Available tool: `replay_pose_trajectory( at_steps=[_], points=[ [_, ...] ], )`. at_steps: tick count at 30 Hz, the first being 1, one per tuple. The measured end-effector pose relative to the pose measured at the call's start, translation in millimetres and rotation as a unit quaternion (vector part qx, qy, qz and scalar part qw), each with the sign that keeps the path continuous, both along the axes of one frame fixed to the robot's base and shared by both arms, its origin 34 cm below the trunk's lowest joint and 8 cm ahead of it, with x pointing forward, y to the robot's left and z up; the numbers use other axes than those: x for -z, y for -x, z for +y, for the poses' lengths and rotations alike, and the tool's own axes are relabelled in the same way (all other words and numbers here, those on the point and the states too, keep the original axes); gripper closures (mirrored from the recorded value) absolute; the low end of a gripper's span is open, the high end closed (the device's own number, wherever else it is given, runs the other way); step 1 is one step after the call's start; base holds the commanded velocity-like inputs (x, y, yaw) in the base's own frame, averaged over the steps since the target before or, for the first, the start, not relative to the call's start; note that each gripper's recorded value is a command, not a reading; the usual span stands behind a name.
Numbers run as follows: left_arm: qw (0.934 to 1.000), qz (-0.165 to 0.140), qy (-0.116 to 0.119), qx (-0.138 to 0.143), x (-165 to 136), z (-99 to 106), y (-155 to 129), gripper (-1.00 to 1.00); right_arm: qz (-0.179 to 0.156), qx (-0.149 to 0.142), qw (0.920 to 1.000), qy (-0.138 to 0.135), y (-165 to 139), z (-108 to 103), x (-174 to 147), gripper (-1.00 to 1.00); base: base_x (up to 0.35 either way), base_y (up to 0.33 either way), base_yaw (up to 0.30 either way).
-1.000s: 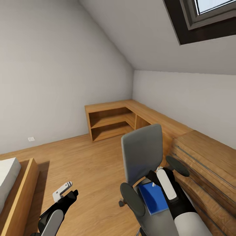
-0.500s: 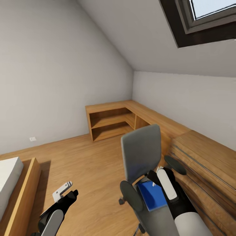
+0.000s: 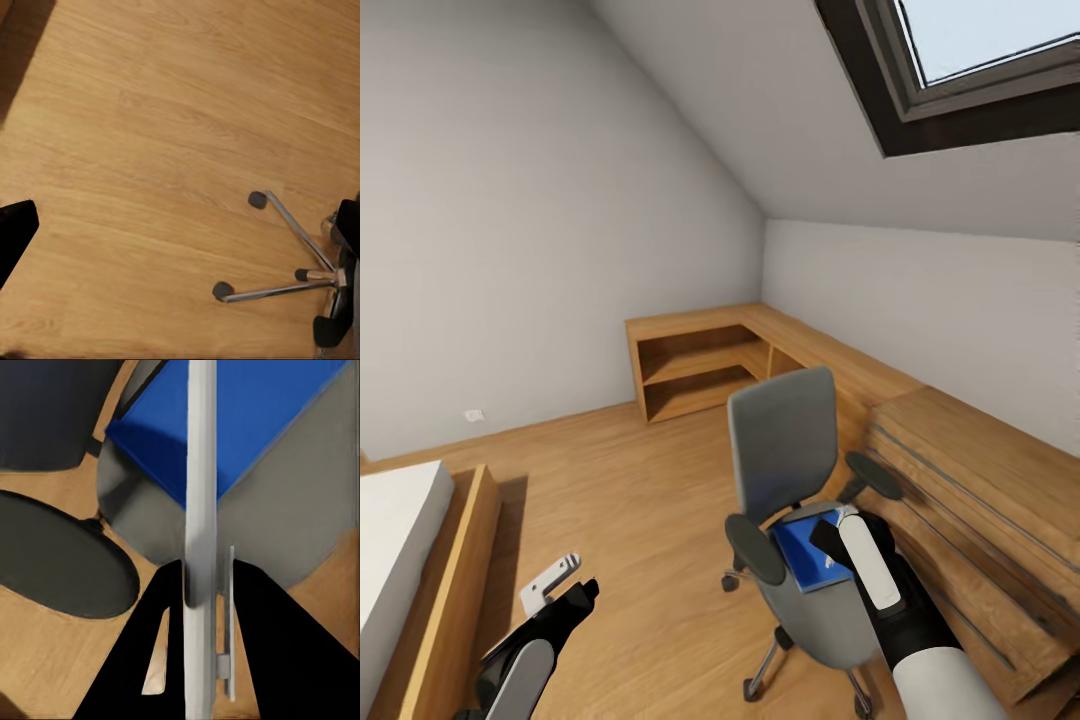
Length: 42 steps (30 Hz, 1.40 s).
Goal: In the bedroom, organize the workspace by keeping the computer under the desk, ensuring the monitor is on the desk, placing the keyboard on the desk next to the monitor, placing the mouse on the desk next to the keyboard, moving the folder from the swivel chair onto the desk next to the mouse, stacking the notebook on top of the folder with the pen on top of the notebook, and positioning the swivel chair next to the desk.
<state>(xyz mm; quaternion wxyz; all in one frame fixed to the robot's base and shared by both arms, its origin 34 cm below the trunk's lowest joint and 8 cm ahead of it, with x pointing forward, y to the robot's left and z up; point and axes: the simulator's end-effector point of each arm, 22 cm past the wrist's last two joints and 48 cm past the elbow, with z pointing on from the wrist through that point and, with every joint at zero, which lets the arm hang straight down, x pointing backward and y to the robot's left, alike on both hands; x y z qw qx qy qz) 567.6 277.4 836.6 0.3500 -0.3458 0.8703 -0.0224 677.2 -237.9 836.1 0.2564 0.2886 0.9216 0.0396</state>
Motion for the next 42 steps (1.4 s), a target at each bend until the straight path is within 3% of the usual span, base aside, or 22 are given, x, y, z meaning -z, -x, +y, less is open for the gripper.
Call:
replay_pose_trajectory(
  at_steps=[17,23,33,37,42],
  points=[
    [1.0000,0.000,-0.001,0.000,-20.0,0.4,3.6,-1.00,-0.020,-0.011,0.9997,-0.012,-4.4,8.1,-27.3,1.00,-0.338,-0.007,0.000],
    [1.0000,0.000,-0.001,0.000,-26.5,0.6,5.1,-1.00,-0.045,-0.007,0.9989,-0.010,-12.3,5.9,-50.4,1.00,-0.334,-0.060,0.000],
    [1.0000,-0.001,-0.002,-0.002,-37.5,2.1,8.0,-1.00,-0.077,0.002,0.9970,-0.006,-19.8,-1.0,-81.9,1.00,-0.069,-0.014,0.000],
    [1.0000,-0.001,-0.002,-0.002,-41.4,2.1,9.2,-1.00,-0.100,0.019,0.9945,0.025,-25.3,-17.0,-93.9,1.00,-0.004,-0.001,0.000],
    [1.0000,-0.001,-0.002,-0.002,-46.1,2.3,10.9,-1.00,-0.120,0.015,0.9884,0.092,-28.9,-37.0,-109.5,1.00,0.000,0.000,0.000]
  ],
)
